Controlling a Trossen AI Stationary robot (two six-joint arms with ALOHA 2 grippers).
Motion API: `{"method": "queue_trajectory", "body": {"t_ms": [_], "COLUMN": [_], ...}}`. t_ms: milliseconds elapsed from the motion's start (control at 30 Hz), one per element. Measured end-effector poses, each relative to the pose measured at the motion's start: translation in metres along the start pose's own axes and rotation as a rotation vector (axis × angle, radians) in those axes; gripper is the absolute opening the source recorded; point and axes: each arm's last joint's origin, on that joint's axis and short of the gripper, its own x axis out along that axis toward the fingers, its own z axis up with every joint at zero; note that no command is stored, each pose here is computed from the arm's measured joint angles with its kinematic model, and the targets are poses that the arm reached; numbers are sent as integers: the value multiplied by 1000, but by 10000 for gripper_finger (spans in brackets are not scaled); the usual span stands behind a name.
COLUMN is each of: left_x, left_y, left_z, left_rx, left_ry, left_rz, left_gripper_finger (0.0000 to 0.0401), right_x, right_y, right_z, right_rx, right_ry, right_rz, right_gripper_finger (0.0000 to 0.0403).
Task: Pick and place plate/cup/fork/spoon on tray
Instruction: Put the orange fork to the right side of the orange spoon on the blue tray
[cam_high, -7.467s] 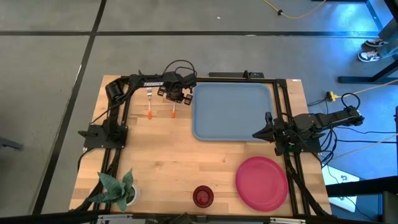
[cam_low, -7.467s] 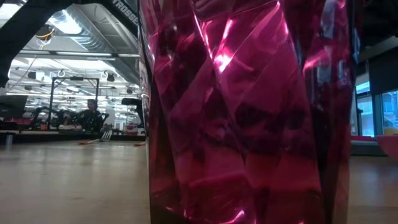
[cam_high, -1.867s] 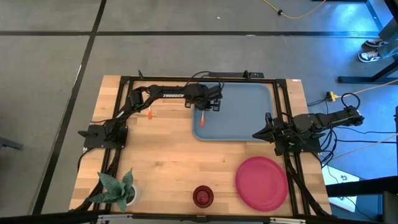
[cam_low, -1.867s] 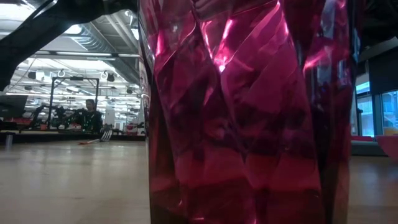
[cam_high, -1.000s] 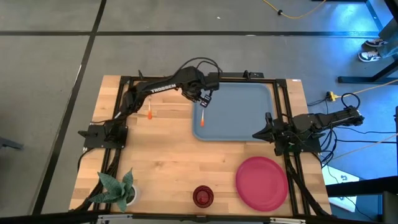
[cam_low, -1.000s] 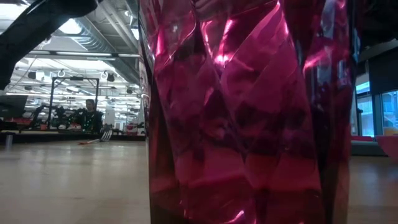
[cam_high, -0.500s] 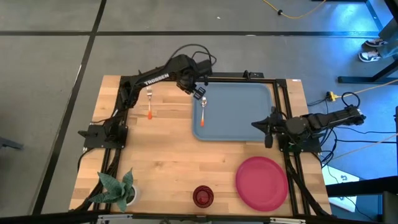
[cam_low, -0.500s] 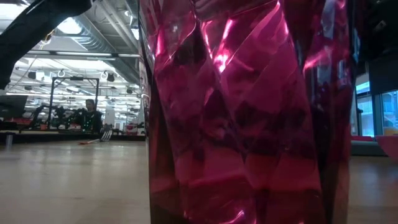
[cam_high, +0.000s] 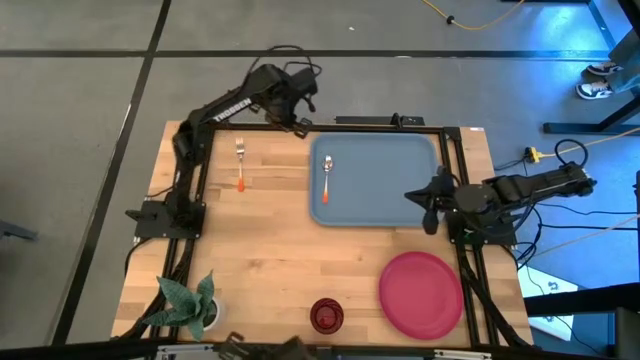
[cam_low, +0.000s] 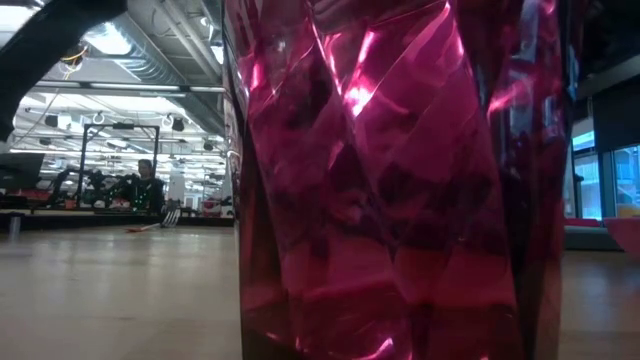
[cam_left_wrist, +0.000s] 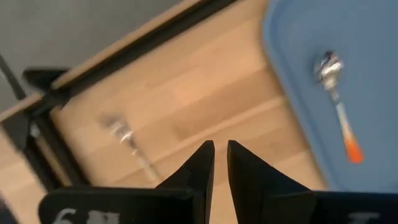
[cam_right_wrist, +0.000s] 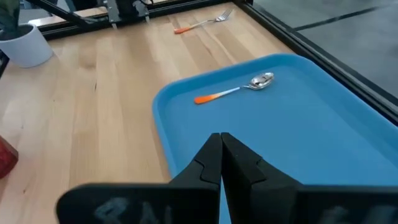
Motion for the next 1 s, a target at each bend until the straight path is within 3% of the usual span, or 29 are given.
{"method": "queue_trajectory", "body": {"t_ms": [200, 400, 633, 833, 1000], "left_x": [-3, 18, 55, 88, 97], "left_y": [44, 70, 83, 85, 88], "left_z": [-44, -84, -103, -111, -111], "left_rx": [-139, -263, -186, -127, -100], "left_ry": [42, 34, 38, 106, 110], "left_rz": [137, 216, 307, 235, 212], "left_gripper_finger": [39, 39, 39, 39, 32], "right_x": [5, 7, 7, 7, 7], "right_y": [4, 6, 7, 7, 7], "right_z": [1, 6, 9, 10, 11], "right_rx": [19, 39, 57, 60, 68], "right_ry": [15, -29, -64, -69, -83], "right_rz": [-8, -23, -24, -29, -24], "right_gripper_finger": [7, 7, 7, 7, 7]}}
